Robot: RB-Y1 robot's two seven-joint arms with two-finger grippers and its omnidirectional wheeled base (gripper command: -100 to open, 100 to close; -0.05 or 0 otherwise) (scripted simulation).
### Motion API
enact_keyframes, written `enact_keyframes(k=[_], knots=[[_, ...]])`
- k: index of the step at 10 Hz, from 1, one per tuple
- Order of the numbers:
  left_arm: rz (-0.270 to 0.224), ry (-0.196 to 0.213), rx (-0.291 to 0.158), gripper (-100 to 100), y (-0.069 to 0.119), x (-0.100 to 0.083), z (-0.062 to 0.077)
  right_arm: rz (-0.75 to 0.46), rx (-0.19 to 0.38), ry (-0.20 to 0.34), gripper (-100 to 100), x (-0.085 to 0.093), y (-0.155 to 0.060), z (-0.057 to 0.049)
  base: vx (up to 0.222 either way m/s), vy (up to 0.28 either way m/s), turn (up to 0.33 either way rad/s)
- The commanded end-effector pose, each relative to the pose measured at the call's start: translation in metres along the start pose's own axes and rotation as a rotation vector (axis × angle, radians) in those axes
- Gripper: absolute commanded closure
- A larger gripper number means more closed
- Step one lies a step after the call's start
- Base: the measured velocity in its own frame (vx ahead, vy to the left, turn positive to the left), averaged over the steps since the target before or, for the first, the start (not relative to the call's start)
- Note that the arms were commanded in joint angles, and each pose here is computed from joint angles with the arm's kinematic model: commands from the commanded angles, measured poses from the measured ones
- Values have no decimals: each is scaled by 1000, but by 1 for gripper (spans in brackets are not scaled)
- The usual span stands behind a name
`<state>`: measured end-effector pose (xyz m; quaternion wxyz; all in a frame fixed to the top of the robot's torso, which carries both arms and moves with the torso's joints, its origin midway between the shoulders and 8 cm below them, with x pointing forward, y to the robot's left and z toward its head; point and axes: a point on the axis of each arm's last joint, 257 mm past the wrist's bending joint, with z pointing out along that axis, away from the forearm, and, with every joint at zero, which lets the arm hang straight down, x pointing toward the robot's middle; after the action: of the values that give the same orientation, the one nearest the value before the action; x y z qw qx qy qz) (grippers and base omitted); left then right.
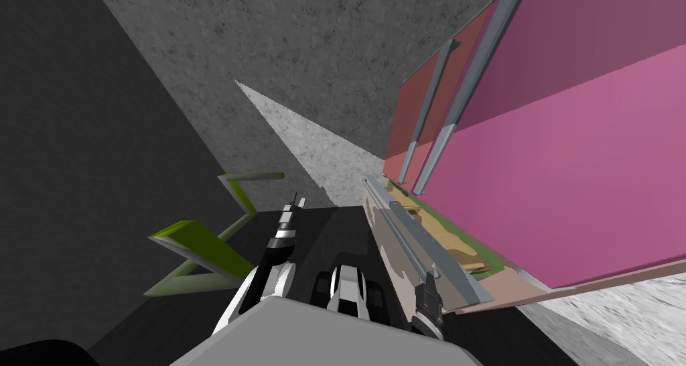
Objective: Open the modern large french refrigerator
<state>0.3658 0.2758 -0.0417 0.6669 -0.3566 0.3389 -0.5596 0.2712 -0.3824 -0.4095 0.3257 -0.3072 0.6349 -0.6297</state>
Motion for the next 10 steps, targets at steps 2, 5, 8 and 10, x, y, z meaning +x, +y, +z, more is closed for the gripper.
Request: enact_keyframes(k=[2,5,8,10], knots=[[0,0,0,0,0,0,0,-3,-4,-8,-100,-12,-7,5,-27,35,-61],[0,0,0,0,0,0,0,-6,-10,-17,-100,-20,-15,12,-23,-23,-35],[0,0,0,0,0,0,0,-4,-11,-30,-100,-31,-25,19,-20,-2,-40],[0,0,0,0,0,0,0,-2,-8,-37,-100,-36,-32,23,-20,5,-30]])
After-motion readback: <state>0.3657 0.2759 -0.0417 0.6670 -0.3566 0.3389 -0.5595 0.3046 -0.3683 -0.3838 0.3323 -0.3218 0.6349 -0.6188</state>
